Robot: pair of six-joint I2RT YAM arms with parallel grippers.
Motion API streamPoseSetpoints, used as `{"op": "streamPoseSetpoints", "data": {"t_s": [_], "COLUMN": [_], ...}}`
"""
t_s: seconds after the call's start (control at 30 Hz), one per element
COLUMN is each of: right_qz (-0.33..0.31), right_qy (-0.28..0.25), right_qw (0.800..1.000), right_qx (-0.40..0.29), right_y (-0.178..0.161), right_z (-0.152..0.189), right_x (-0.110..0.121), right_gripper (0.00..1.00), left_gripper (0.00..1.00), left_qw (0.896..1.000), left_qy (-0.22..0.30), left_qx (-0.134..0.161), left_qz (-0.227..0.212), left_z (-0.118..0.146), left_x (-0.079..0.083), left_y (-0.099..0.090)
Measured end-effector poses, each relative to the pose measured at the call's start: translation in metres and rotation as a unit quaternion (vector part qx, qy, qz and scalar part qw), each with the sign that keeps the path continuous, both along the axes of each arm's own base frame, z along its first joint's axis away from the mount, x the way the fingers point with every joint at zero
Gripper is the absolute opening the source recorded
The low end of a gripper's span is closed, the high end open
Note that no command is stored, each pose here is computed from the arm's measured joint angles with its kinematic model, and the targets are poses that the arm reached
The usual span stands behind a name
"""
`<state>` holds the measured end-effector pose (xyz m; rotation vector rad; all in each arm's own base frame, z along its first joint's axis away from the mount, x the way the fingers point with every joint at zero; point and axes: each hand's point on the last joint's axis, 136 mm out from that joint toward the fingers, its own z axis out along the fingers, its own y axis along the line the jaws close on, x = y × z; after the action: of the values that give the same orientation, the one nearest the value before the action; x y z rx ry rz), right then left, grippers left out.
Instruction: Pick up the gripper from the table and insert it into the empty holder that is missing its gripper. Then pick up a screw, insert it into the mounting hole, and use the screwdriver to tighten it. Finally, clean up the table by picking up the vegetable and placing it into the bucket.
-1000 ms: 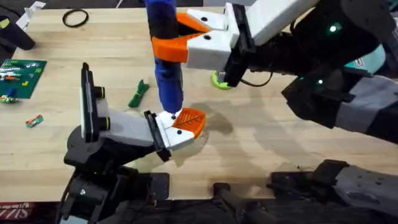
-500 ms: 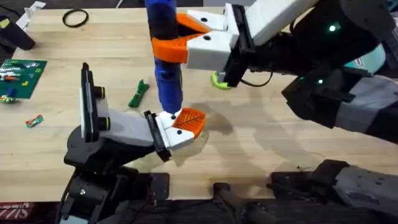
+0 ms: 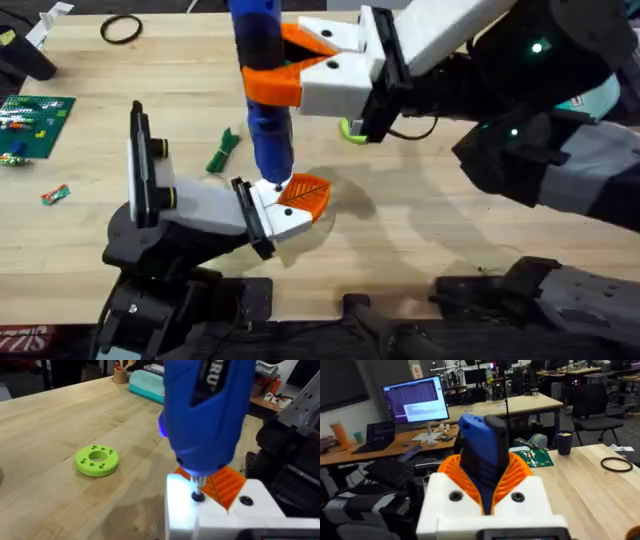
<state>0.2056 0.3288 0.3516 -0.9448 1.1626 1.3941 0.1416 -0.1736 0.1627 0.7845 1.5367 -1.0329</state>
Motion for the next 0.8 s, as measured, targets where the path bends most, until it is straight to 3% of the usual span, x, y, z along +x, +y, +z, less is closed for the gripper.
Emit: {"op": "streamPoseSetpoints", "data": {"t_s": [0.13,0.43,0.8], "right_qz": [0.002,-0.009,-0.013], "right_qy": [-0.005,-0.079,-0.075], "right_qw": [1.0,0.995,0.995], "right_qx": [0.004,0.065,0.066], "right_y": [0.0,-0.009,-0.012], "right_z": [0.006,0.081,0.083], "right_x": [0.0,0.001,0.005], "right_gripper": [0.051,0.051,0.051], "left_gripper": [0.018,0.018,0.018], "left_qw": [1.0,1.0,1.0], "left_qy": [-0.002,-0.002,-0.002], "left_qx": [0.001,0.001,0.001], "left_qz": [0.001,0.001,0.001], "left_z": [0.0,0.0,0.0], "left_x": [0.0,0.0,0.0], "left_y": [0.0,0.0,0.0]}}
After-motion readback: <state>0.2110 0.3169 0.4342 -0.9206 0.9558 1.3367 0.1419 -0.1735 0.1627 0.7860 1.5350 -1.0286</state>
